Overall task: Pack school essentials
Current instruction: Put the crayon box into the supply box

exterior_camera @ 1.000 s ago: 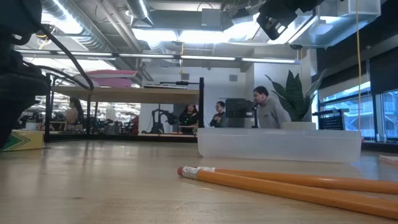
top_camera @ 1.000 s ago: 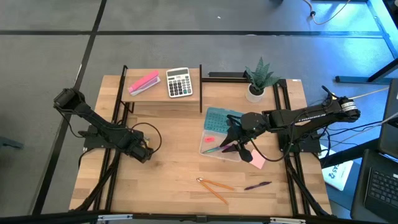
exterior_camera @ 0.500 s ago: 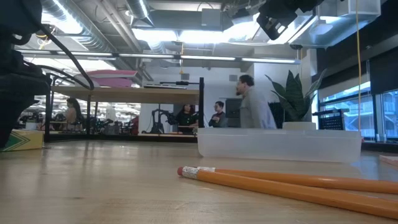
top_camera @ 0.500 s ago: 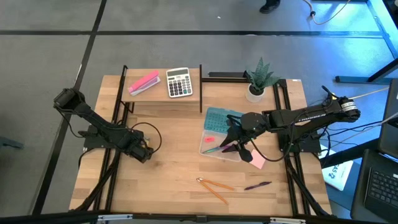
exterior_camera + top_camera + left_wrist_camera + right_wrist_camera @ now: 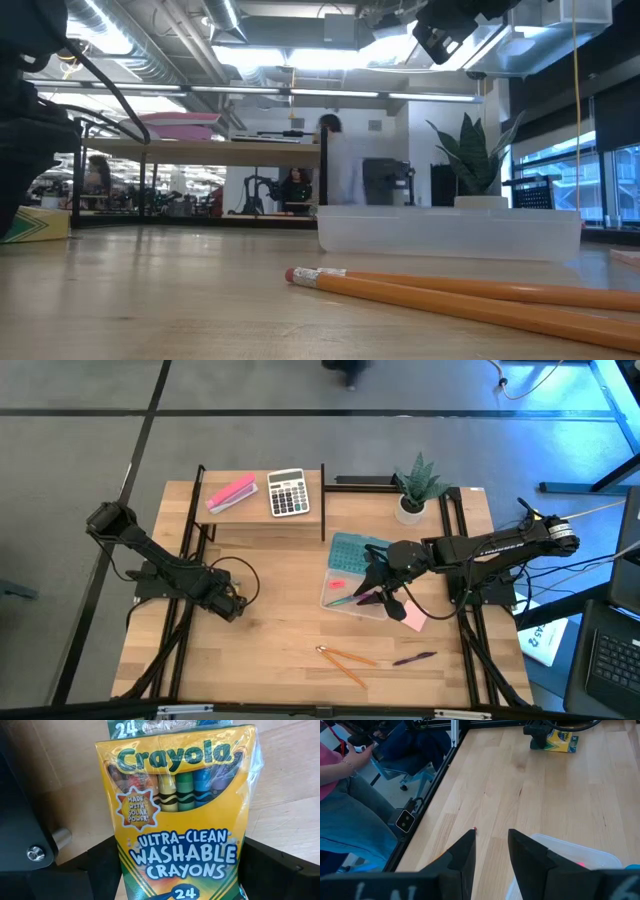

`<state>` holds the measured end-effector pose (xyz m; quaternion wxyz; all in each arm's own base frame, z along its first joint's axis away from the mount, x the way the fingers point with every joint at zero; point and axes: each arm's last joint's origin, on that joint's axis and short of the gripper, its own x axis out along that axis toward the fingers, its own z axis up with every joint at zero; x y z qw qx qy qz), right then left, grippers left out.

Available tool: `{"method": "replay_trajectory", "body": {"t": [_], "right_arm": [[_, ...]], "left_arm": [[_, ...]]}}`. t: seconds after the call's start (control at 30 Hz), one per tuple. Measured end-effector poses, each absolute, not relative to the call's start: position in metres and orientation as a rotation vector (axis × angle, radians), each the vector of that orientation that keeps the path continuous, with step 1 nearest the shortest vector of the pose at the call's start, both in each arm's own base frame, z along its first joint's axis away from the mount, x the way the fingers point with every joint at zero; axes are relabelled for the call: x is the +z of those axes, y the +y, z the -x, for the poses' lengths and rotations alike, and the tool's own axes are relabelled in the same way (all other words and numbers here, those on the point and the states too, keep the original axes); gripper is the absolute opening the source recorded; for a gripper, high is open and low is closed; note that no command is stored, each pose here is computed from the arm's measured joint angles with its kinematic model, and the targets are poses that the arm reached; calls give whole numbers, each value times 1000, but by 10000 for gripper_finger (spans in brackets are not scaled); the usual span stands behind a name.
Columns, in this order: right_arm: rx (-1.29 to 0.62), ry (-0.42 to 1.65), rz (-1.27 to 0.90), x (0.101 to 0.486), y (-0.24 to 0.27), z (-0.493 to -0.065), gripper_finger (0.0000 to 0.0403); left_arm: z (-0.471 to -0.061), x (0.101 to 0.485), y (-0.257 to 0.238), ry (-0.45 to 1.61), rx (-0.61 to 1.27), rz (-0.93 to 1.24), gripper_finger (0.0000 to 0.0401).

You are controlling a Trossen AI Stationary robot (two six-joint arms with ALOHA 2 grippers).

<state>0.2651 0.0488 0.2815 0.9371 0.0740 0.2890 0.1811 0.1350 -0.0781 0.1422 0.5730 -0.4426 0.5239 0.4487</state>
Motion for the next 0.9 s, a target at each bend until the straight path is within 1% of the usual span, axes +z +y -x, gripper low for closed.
{"method": "replay_trajectory", "body": {"t": [0.43, 0.9], "right_arm": [[370, 590, -150, 282, 49, -265, 117], [370, 590, -150, 281, 49, -265, 117]], "left_arm": [[-135, 142, -78, 1244, 1027, 1014, 316], [-142, 146, -82, 1251, 892, 966, 315]]}}
